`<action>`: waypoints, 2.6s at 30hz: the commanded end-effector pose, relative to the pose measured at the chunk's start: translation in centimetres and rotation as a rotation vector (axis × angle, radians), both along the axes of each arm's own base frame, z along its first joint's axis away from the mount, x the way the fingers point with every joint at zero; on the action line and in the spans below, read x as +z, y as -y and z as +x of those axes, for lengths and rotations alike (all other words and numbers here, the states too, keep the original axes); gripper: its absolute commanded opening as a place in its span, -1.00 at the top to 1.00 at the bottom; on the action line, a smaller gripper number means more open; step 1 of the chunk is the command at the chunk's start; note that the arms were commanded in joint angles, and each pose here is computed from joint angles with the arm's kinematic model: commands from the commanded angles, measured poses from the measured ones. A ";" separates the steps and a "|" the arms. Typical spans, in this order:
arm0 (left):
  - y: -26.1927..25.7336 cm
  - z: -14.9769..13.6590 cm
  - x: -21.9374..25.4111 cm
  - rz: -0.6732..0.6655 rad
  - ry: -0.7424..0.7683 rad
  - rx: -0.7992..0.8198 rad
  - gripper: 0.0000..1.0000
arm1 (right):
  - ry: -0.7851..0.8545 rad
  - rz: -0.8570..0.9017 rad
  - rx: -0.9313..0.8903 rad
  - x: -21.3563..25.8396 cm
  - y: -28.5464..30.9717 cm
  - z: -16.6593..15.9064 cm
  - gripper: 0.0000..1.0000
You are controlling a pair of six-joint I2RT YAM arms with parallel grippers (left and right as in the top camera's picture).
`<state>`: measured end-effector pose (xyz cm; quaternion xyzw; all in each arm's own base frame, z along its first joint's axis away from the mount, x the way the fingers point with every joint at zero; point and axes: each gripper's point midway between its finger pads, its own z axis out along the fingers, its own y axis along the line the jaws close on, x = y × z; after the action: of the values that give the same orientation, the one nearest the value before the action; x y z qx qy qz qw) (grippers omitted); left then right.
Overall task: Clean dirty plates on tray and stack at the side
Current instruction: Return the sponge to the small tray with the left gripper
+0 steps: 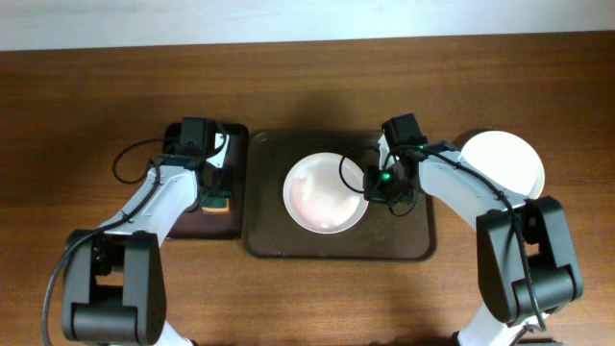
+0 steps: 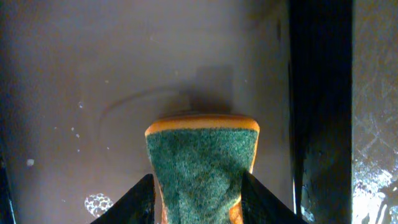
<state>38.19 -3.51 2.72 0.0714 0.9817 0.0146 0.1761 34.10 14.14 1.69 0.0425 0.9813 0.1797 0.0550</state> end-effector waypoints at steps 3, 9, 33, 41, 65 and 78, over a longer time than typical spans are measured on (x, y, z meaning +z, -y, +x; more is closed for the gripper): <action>-0.3 -0.5 -3.2 0.019 -0.070 -0.005 0.17 | -0.010 -0.011 -0.001 -0.4 0.0 -0.2 0.81; -0.2 1.2 -1.6 0.013 -0.007 -0.004 1.00 | -0.016 -0.013 -0.001 -0.4 0.0 -0.4 0.80; 0.7 0.5 2.7 -0.027 -0.072 -0.021 0.17 | -0.023 -0.015 -0.001 -0.4 0.1 -0.5 0.81; 0.9 -2.0 0.7 -0.049 -0.159 -0.028 0.31 | -0.024 -0.014 -0.001 -0.4 0.1 -0.5 0.81; 0.9 -2.5 -0.2 -0.049 -0.163 -0.029 1.00 | 0.210 -0.098 0.098 5.6 0.9 3.5 0.92; 0.9 -2.5 -0.2 -0.049 -0.163 -0.028 0.99 | 0.029 -0.261 0.110 2.5 4.1 -0.8 0.92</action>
<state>36.03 -4.17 2.07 0.0814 0.9924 -0.0084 0.0916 33.89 10.19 5.99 -0.0158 0.9941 0.0649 0.0857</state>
